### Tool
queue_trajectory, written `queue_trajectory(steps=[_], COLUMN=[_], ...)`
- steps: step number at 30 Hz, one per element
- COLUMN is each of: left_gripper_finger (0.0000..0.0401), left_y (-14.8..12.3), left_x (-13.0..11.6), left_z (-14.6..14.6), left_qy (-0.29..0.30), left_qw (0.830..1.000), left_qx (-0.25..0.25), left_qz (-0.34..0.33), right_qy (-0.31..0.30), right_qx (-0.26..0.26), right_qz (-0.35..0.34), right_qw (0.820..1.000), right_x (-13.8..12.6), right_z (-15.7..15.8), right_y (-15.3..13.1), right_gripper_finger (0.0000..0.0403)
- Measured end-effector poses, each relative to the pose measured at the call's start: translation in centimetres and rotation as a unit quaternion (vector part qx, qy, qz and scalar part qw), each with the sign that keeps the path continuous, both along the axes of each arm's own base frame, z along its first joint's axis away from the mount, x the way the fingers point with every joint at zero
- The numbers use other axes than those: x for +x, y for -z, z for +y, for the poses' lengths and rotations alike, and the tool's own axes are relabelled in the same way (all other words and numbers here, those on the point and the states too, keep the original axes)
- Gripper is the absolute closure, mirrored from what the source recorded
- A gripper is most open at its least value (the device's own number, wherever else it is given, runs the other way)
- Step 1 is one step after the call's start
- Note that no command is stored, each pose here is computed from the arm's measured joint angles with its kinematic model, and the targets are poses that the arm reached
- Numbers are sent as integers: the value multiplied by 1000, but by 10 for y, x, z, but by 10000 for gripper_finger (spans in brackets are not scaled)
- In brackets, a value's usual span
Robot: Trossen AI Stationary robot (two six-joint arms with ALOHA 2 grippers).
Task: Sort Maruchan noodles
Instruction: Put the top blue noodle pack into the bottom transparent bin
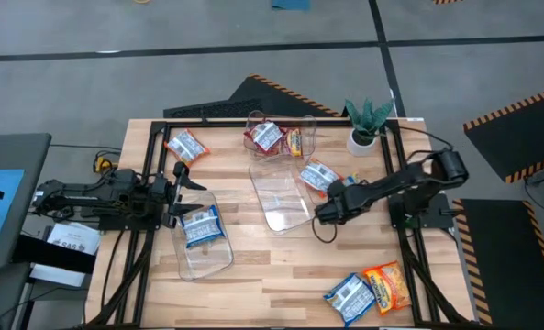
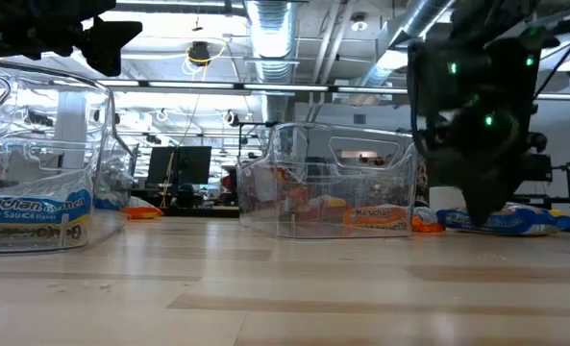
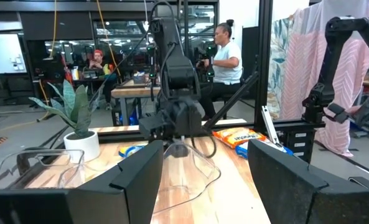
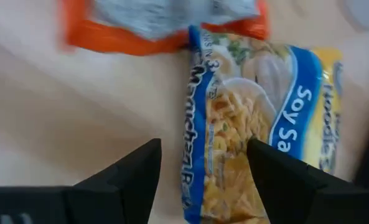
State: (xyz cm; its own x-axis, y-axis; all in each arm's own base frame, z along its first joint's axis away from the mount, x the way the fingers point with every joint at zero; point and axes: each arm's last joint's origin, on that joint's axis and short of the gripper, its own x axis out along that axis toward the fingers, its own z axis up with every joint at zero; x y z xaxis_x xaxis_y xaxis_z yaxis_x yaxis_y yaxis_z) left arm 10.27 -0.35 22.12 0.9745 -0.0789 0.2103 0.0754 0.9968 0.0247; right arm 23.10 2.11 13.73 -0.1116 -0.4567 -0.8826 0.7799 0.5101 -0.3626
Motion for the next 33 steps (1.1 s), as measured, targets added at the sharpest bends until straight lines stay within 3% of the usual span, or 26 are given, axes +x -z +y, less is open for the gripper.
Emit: queue_trajectory(steps=[3,6,12,18,22,26,30,33], left_gripper_finger=[175,175,175,175,175,175,175,175], left_y=[0,0,0,0,0,0,0,0], left_x=[0,0,0,0,0,0,0,0], left_z=[0,0,0,0,0,0,0,0], left_qy=[0,0,0,0,0,0,0,0], left_qw=[1000,1000,1000,1000,1000,1000,1000,1000], left_qx=[-1,-1,0,0,0,0,0,3], left_qz=[0,0,0,0,0,0,2,1], right_qy=[24,29,34,27,6,-8,-23,-53], right_qx=[-11,-20,-35,-32,-27,-55,-107,-146], right_qz=[44,81,153,168,134,73,-37,-162], right_qw=[999,996,987,985,991,996,993,975], right_x=[-3,-6,-10,-6,3,1,-7,-4], right_z=[-3,-4,-2,3,14,26,40,53], right_y=[10,17,18,1,-30,-76,-127,-156], right_gripper_finger=[144,183,376,393,394,394,394,394])
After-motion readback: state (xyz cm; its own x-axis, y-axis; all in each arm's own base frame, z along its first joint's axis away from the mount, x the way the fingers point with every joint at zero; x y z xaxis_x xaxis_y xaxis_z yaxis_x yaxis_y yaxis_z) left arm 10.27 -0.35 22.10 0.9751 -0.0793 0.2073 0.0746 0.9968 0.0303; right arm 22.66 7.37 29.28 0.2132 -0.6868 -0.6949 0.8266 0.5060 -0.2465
